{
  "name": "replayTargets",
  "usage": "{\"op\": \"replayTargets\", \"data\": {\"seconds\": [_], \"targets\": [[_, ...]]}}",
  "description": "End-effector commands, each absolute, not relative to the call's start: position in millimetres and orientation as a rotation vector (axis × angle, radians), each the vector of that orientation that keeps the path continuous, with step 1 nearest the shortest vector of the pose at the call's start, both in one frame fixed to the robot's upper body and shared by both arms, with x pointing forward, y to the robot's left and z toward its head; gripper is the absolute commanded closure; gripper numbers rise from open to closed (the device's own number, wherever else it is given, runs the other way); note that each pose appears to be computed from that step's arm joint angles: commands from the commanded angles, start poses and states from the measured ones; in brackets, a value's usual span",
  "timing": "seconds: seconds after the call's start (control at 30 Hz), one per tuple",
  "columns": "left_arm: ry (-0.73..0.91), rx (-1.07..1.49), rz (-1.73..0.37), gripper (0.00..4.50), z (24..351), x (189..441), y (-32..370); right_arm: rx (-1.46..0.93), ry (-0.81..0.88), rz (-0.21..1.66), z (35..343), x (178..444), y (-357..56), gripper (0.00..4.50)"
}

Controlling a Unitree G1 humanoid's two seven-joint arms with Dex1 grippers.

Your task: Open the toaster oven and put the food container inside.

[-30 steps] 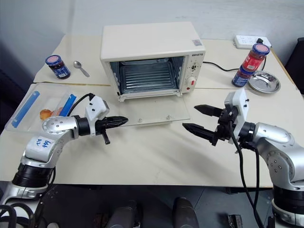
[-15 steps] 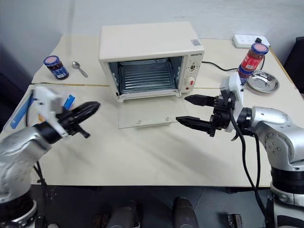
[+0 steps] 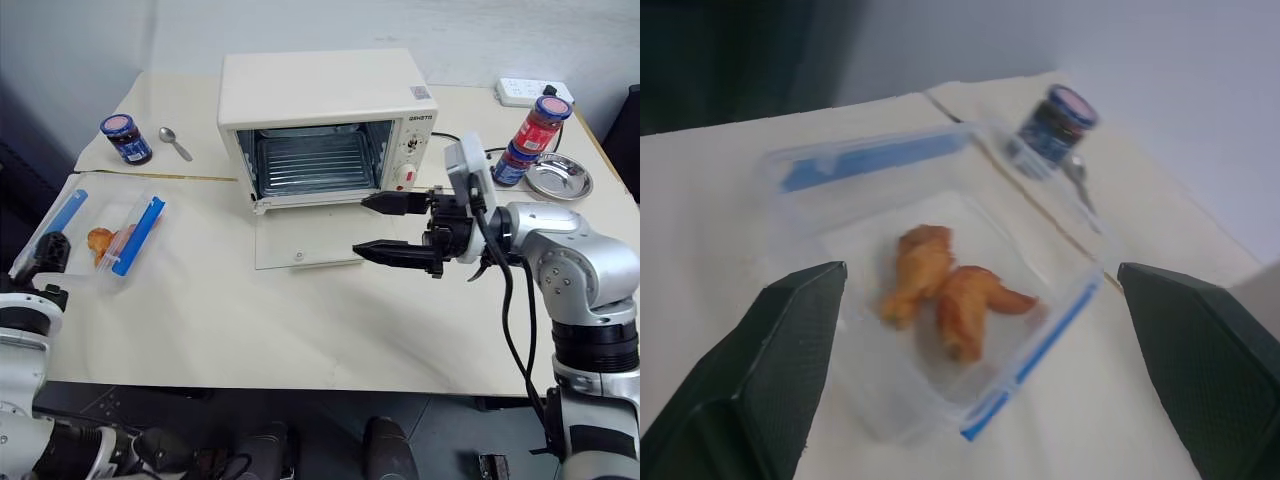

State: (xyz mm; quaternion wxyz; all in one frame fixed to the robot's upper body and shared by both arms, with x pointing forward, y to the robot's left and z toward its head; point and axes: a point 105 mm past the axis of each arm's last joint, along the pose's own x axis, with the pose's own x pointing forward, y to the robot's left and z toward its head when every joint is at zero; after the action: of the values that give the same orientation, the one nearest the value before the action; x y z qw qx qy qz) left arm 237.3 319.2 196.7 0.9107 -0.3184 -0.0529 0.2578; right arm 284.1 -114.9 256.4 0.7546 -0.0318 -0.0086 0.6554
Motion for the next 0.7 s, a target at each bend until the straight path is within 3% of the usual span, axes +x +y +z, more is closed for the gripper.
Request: {"op": "replayTargets", "data": {"seconds": [0.03,0.17,0.33,0.43,0.7], "targets": [[-0.066,-0.694,0.629,0.04,189,232,335,-0.104,-0.076,1.442,265,279,-112,0.0],[0.01,-0.756,0.742,0.04,174,237,351,-0.099,-0.085,1.425,263,274,-112,0.0],[0.067,-0.773,0.687,0.04,173,267,355,-0.085,-0.094,1.39,261,269,-112,0.0],[0.092,-0.824,0.727,0.6,165,270,361,-0.074,-0.097,1.362,260,266,-114,0.0],[0.113,-0.799,0.742,2.93,164,271,370,-0.089,-0.092,1.278,256,262,-123,0.0]]}}
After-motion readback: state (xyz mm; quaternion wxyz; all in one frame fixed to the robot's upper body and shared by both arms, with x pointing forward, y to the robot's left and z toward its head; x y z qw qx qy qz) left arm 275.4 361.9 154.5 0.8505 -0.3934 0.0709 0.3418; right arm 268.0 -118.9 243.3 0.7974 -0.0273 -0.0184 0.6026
